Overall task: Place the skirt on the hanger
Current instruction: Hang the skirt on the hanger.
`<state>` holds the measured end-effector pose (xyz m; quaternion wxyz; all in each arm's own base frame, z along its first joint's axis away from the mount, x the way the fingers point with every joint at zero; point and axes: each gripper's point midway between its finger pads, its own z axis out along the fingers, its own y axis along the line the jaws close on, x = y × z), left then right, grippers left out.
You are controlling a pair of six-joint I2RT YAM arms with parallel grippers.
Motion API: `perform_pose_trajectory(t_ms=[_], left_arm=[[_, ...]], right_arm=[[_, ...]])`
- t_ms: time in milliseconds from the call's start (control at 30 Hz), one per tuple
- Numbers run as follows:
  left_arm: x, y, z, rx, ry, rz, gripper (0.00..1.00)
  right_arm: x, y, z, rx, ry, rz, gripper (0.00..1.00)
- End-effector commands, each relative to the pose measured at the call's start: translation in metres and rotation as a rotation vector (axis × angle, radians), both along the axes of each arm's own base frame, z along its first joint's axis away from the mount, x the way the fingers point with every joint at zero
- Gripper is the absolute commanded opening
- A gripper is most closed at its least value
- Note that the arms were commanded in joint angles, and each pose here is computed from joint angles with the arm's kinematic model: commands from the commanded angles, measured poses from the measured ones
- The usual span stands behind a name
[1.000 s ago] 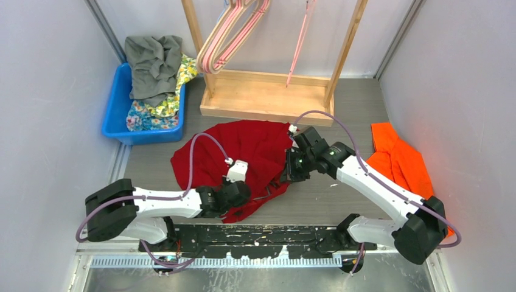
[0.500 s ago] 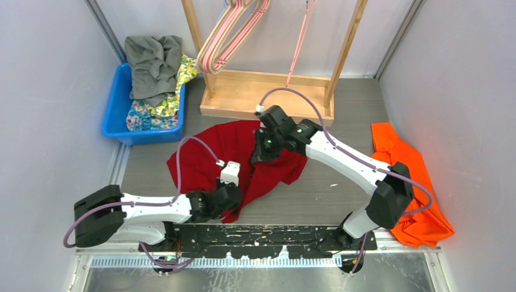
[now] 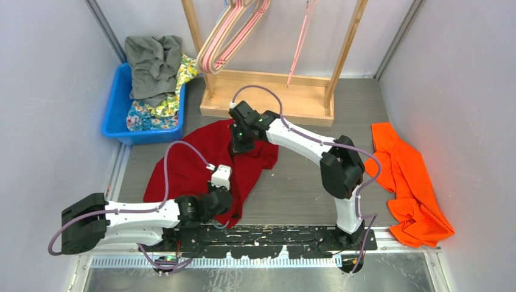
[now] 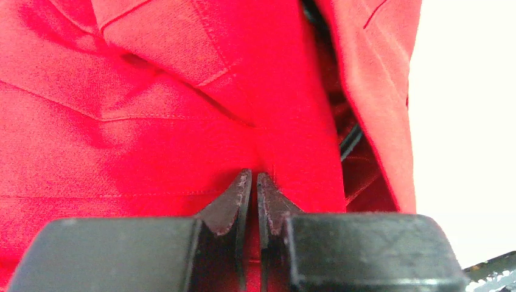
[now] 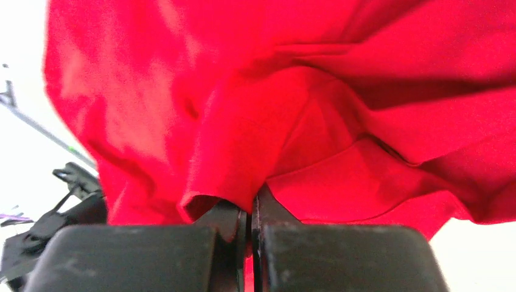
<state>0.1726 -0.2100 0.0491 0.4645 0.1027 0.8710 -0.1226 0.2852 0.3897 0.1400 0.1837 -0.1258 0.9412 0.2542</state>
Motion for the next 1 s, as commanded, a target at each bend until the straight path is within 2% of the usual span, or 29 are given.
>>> perform_pose_trajectory(t_ms=[0,267,567,767,967], left_arm=[[-0.005,-0.003,0.0,-0.025,0.012,-0.013,0.08],[-0.007,-0.007,0.007,-0.028,0.009,-0.028,0.09],[-0.014,-0.022,0.042,-0.088,-0.032,-0.1,0.24],[-0.018,-0.028,0.068,-0.113,-0.075,-0.129,0.25],[-0.007,-0.023,0.066,-0.107,-0.153,-0.089,0.31]], right_arm=[[0.016,0.011,-0.019,0.025,-0.063,-0.024,0.01],[0.011,0.025,-0.077,-0.024,-0.045,0.033,0.01],[0.003,0.048,-0.075,0.079,-0.033,0.106,0.01],[-0.006,0.051,-0.078,0.097,-0.003,0.145,0.01],[-0.016,0.047,-0.076,0.11,0.03,0.155,0.01]])
